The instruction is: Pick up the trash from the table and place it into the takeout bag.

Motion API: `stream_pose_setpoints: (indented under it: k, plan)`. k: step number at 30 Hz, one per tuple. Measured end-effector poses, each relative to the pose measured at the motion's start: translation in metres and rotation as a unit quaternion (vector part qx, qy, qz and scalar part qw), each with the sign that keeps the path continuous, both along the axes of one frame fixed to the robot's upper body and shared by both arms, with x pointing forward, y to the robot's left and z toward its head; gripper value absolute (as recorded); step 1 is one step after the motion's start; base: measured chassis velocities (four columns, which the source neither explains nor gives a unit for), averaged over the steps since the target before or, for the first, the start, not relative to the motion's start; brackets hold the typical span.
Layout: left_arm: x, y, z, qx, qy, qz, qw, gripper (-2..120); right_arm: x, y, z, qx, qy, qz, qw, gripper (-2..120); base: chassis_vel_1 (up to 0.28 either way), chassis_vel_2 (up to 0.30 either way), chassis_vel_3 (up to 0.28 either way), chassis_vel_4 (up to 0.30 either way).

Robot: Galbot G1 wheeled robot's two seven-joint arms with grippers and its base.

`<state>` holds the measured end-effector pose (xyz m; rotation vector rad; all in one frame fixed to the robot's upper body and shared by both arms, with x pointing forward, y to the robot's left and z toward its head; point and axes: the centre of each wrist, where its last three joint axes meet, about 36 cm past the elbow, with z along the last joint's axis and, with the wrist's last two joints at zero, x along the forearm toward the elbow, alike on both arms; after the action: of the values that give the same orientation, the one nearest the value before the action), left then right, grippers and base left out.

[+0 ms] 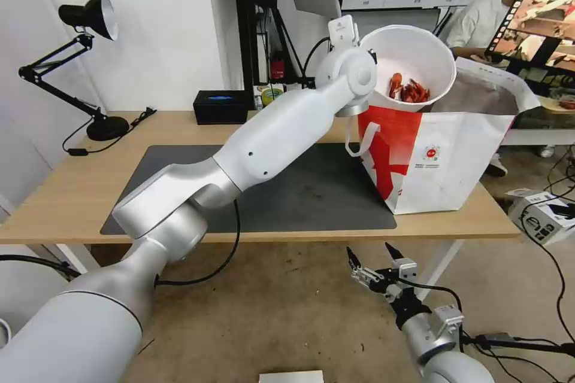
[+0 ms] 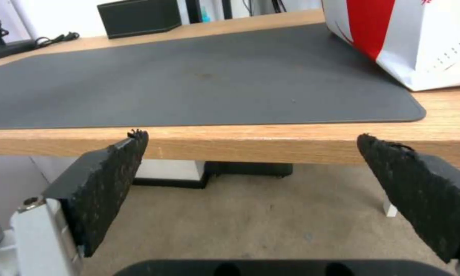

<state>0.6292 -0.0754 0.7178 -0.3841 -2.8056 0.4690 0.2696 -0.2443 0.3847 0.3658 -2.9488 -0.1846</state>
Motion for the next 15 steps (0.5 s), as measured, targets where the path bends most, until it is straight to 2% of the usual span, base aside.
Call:
stream_pose_setpoints:
  k: [6,11,14,15]
  plan:
    - [-0.0028,-0.0012,0.0009,0.000,-0.005,-0.006,1.0000,0,0.0000,0.0000,0.0000,0.000,0.000,0.000,1.000,100,0.000,0.000,0.000,0.000]
    - [-0.0055,-0.0015,0.0043,-0.016,-0.021,-0.023,0.9994,0,0.0000,0.0000,0.0000,0.000,0.000,0.000,1.000,100,0.000,0.000,0.000,0.000]
    - [-0.0083,-0.0044,0.0001,-0.020,-0.062,-0.037,0.9972,0,0.0000,0.0000,0.0000,0.000,0.000,0.000,1.000,100,0.000,0.000,0.000,0.000]
    - [-0.0083,-0.0044,0.0001,-0.020,-0.062,-0.037,0.9972,0,0.0000,0.0000,0.0000,0.000,0.000,0.000,1.000,100,0.000,0.000,0.000,0.000]
